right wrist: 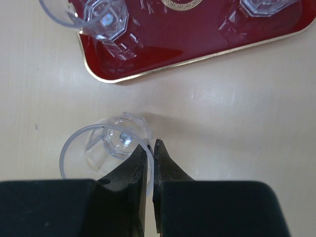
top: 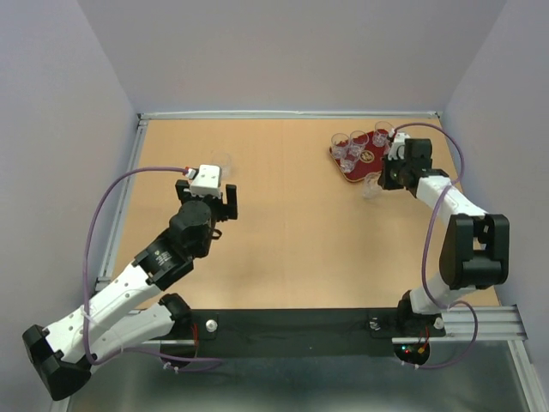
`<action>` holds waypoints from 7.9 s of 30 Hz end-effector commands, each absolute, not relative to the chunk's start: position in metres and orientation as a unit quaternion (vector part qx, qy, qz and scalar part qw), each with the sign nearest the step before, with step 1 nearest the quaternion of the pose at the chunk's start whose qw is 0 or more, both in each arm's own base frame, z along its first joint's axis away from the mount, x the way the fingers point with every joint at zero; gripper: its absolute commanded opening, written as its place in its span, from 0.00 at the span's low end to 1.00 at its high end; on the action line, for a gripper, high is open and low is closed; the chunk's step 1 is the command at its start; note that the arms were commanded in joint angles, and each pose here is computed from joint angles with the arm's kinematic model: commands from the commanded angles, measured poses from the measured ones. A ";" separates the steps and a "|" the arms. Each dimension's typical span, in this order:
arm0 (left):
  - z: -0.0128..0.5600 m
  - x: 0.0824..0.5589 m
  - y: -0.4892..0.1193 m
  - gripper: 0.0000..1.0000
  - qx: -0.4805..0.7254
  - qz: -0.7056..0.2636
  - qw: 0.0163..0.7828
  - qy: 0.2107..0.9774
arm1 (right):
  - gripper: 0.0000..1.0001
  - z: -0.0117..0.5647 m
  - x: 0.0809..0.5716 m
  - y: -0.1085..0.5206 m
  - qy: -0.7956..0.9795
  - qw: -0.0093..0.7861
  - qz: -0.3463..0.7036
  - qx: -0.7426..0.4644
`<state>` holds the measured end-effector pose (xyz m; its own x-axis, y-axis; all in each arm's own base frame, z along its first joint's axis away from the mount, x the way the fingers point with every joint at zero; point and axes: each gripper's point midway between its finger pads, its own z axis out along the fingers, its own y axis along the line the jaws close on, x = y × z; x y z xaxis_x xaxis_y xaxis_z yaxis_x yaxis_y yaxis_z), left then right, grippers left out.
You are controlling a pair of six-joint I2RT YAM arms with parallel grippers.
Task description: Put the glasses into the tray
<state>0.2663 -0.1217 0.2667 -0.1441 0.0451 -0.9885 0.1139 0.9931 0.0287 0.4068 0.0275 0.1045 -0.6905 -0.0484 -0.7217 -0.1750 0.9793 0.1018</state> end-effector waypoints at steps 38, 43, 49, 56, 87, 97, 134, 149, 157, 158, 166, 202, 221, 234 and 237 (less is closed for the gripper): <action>0.286 0.266 -0.104 0.86 0.025 -0.029 0.679 0.733 | 0.13 0.142 0.592 -0.033 0.868 0.495 -0.038 0.023; 0.285 0.267 -0.105 0.86 0.026 -0.029 0.679 0.733 | 0.19 0.141 0.594 -0.032 0.868 0.495 -0.039 0.016; 0.284 0.267 -0.104 0.86 0.027 -0.029 0.678 0.734 | 0.29 0.141 0.593 -0.030 0.868 0.495 -0.034 0.013; 0.284 0.268 -0.105 0.86 0.029 -0.030 0.677 0.735 | 0.29 0.153 0.592 -0.027 0.863 0.504 -0.026 0.011; 0.275 0.314 -0.105 0.94 -0.023 -0.130 0.649 0.749 | 0.30 0.240 0.424 0.084 0.796 0.529 0.226 -0.186; 0.222 0.390 -0.105 0.91 -0.154 -0.255 0.521 0.800 | 0.30 0.224 0.384 0.091 0.790 0.522 0.238 -0.214; 0.096 0.487 -0.075 0.10 -0.287 -0.093 0.334 0.893 | 0.30 0.215 0.383 0.091 0.795 0.515 0.237 -0.217; 0.129 0.433 -0.151 0.00 -0.115 -0.262 0.364 0.886 | 0.42 0.213 0.360 0.127 0.772 0.460 0.369 -0.238; 0.153 0.371 -0.268 0.00 -0.008 -0.344 0.374 0.861 | 0.55 0.208 0.355 0.147 0.777 0.409 0.423 -0.225; 0.154 0.366 -0.278 0.00 -0.001 -0.346 0.374 0.861 | 0.55 0.207 0.350 0.161 0.775 0.401 0.426 -0.239; 0.165 0.351 -0.332 0.00 0.016 -0.290 0.400 0.869 | 0.60 0.184 0.357 0.184 0.813 0.388 0.348 -0.258; 0.186 0.342 -0.385 0.01 0.024 -0.194 0.444 0.875 | 0.00 0.141 0.380 0.190 0.867 0.395 0.137 -0.271; 0.238 0.310 -0.349 0.72 0.053 -0.256 0.500 0.826 | 0.00 0.162 0.389 0.153 0.865 0.419 0.166 -0.221; 0.307 0.308 -0.195 0.99 0.061 -0.066 0.629 0.772 | 0.01 0.173 0.431 0.043 0.858 0.509 0.066 0.023; 0.303 0.307 -0.165 0.99 0.067 -0.025 0.633 0.770 | 0.00 0.163 0.438 0.028 0.859 0.505 0.043 0.068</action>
